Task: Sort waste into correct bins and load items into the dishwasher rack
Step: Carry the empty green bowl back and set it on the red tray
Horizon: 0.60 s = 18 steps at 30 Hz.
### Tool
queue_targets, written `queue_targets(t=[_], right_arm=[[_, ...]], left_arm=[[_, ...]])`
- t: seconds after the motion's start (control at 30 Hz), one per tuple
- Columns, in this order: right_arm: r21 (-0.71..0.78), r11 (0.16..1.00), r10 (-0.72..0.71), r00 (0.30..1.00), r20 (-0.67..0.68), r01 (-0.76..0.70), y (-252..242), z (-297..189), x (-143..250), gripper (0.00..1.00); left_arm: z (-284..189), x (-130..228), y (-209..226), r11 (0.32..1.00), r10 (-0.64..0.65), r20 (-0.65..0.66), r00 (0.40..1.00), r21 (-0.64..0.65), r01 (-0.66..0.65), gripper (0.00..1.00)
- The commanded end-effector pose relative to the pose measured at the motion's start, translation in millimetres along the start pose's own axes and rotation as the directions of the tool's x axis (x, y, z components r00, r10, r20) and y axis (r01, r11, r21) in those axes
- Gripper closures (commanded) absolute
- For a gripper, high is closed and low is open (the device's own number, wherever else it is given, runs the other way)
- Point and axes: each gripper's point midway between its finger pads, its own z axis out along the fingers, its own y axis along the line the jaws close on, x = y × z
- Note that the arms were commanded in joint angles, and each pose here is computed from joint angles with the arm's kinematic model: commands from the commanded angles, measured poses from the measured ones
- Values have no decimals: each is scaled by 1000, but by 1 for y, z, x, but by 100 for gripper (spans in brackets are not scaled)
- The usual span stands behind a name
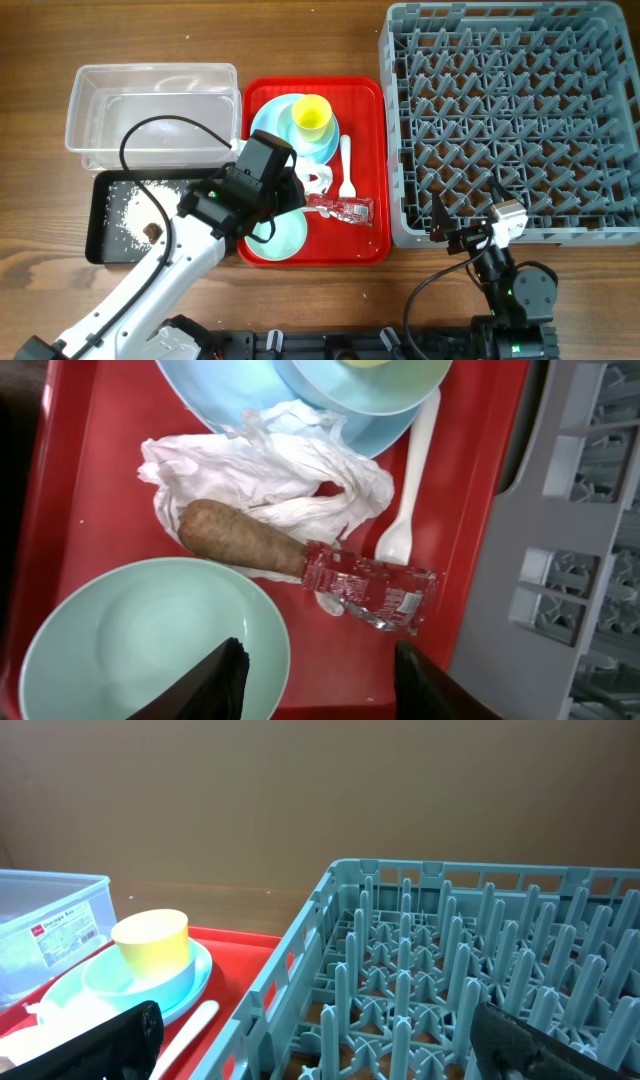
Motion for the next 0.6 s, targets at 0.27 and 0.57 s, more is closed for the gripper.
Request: queue_targets(t=[0.27,0.57], right_arm=[[10,1000,12,1000,8,-12,-2,0,-2,0],[11,1000,11,1000,8,-11,-2,0,-2,0]], left_arm=[[4,7,-49,979,-168,13,986,120,166,53],[53,22,-70,1000,-25,171,985,22,21,54]])
